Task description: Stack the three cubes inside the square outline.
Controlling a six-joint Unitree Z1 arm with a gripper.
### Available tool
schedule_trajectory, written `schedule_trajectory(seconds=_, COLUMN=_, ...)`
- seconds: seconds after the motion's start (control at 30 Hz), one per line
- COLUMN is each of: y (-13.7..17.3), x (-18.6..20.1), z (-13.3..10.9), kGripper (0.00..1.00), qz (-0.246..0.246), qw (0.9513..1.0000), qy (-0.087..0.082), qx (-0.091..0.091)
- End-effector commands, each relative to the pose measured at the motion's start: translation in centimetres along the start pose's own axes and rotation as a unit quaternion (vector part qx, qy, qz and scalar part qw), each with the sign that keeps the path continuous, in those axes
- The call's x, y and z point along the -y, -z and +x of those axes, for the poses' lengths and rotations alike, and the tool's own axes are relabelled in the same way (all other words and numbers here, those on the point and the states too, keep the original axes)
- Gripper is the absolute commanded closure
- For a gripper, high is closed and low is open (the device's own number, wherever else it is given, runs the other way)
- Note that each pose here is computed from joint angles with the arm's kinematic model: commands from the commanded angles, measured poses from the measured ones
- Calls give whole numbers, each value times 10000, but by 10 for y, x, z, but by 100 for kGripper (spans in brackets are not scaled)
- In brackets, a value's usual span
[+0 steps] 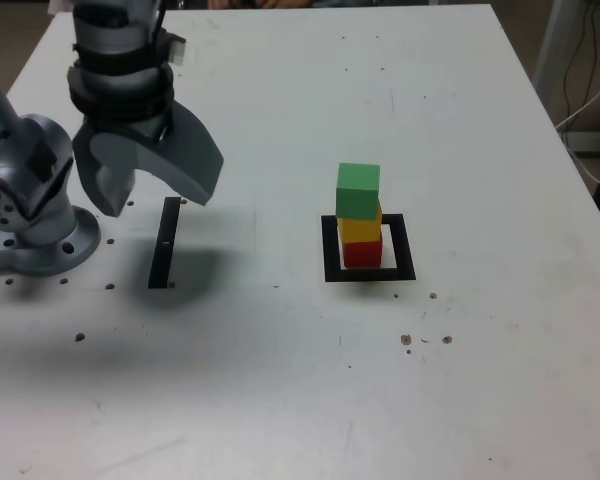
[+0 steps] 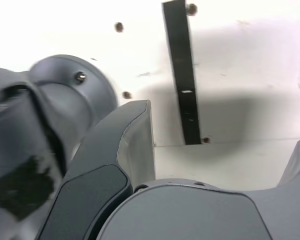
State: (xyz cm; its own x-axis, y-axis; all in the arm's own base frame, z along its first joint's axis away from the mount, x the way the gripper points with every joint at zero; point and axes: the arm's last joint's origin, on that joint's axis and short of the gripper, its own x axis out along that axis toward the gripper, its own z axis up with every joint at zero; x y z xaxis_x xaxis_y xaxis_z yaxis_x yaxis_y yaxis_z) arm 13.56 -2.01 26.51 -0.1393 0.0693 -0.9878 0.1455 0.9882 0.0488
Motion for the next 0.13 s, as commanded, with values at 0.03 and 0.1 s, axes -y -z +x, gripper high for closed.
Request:
schedule_trajectory(seconds=0.03, y=-4, x=1, z=-4, kGripper=1, qz=7, qw=10000, qy=57, qx=-49)
schedule_trajectory(seconds=0.1, y=-5, x=1, z=-5, kGripper=1, qz=8, qw=9999, qy=126, qx=-96)
